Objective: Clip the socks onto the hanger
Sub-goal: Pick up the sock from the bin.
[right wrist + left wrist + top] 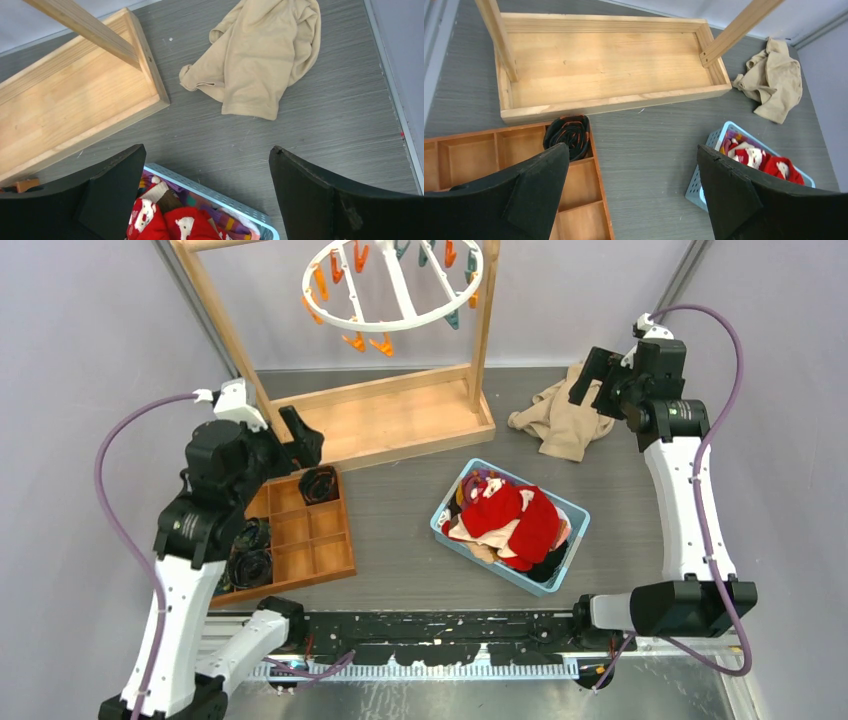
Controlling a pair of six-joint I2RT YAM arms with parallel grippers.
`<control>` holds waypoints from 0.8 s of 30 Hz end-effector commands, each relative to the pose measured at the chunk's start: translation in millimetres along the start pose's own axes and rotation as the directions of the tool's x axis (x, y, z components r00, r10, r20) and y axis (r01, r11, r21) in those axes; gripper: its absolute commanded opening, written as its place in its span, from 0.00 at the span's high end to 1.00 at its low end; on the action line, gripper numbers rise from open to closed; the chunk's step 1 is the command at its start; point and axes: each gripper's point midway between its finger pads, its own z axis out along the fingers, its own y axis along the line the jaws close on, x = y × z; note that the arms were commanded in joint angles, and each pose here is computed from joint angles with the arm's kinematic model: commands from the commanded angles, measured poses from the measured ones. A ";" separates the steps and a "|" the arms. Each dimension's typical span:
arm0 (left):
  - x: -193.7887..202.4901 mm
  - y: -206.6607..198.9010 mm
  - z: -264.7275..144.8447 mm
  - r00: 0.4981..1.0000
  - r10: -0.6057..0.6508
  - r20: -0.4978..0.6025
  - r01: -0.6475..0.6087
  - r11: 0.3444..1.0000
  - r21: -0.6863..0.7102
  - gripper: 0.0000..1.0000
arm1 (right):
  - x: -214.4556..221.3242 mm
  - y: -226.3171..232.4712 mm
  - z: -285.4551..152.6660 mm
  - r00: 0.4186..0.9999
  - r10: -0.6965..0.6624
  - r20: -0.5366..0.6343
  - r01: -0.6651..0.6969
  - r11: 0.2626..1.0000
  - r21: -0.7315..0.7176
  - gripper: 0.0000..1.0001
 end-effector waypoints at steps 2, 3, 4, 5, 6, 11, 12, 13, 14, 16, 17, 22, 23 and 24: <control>-13.1 -4.1 30.6 0.994 -0.107 0.021 0.106 0.994 0.028 0.00 | -21.8 -6.2 1.9 0.999 0.021 0.029 -0.023 0.998 0.053 0.00; -13.4 -2.9 35.1 0.992 -0.122 0.019 0.122 0.992 0.027 0.00 | -22.5 -6.9 4.4 0.999 0.024 0.024 -0.025 0.998 0.057 0.00; -12.7 -1.8 39.7 0.991 -0.135 0.015 0.134 0.991 0.026 0.00 | -23.4 -7.5 6.3 0.999 0.024 0.021 -0.026 0.998 0.061 0.00; -11.5 -0.6 44.7 0.989 -0.148 0.009 0.148 0.989 0.025 0.00 | -24.0 -7.7 8.2 1.000 0.025 0.017 -0.026 0.998 0.064 0.00; -9.5 0.7 49.7 0.987 -0.162 0.001 0.162 0.987 0.024 0.00 | -25.2 -7.8 9.7 1.000 0.027 0.017 -0.028 0.998 0.064 0.00; 1.3 0.3 64.0 0.975 -0.217 -0.044 0.219 0.974 0.049 0.00 | -31.4 -2.0 14.2 0.999 0.003 0.049 -0.003 1.000 0.019 0.00; 3.7 -1.2 66.2 0.972 -0.229 -0.055 0.232 0.971 0.062 0.00 | -33.5 1.3 14.9 0.998 -0.017 0.068 0.017 1.000 -0.005 0.00; 6.0 -2.9 68.2 0.968 -0.243 -0.063 0.247 0.966 0.073 0.00 | -31.5 4.2 14.0 0.997 -0.028 0.074 0.030 0.999 -0.028 0.00; 7.6 -6.1 70.2 0.964 -0.255 -0.070 0.261 0.961 0.096 0.00 | -32.8 9.5 13.3 0.994 -0.053 0.093 0.060 0.996 -0.065 0.00; 13.2 -9.7 74.1 0.956 -0.283 -0.083 0.292 0.949 0.123 0.00 | -22.7 26.4 8.9 0.984 -0.151 0.099 0.167 0.968 -0.187 0.00; 17.1 -10.8 76.3 0.951 -0.297 -0.091 0.307 0.942 0.134 0.00 | -13.2 37.6 6.4 0.972 -0.212 0.098 0.231 0.935 -0.270 0.00; 40.4 -11.7 84.4 0.933 -0.334 -0.131 0.353 0.921 0.165 0.00 | 43.3 82.8 -19.0 0.910 -0.401 0.103 0.371 0.680 -0.632 0.00; 44.1 -12.4 85.6 0.931 -0.338 -0.136 0.358 0.917 0.175 0.00 | 50.3 88.8 -21.6 0.905 -0.411 0.109 0.371 0.641 -0.671 0.00; 46.7 -13.7 86.4 0.929 -0.342 -0.139 0.364 0.912 0.188 0.00 | 55.7 93.0 -22.7 0.901 -0.420 0.113 0.373 0.613 -0.696 0.00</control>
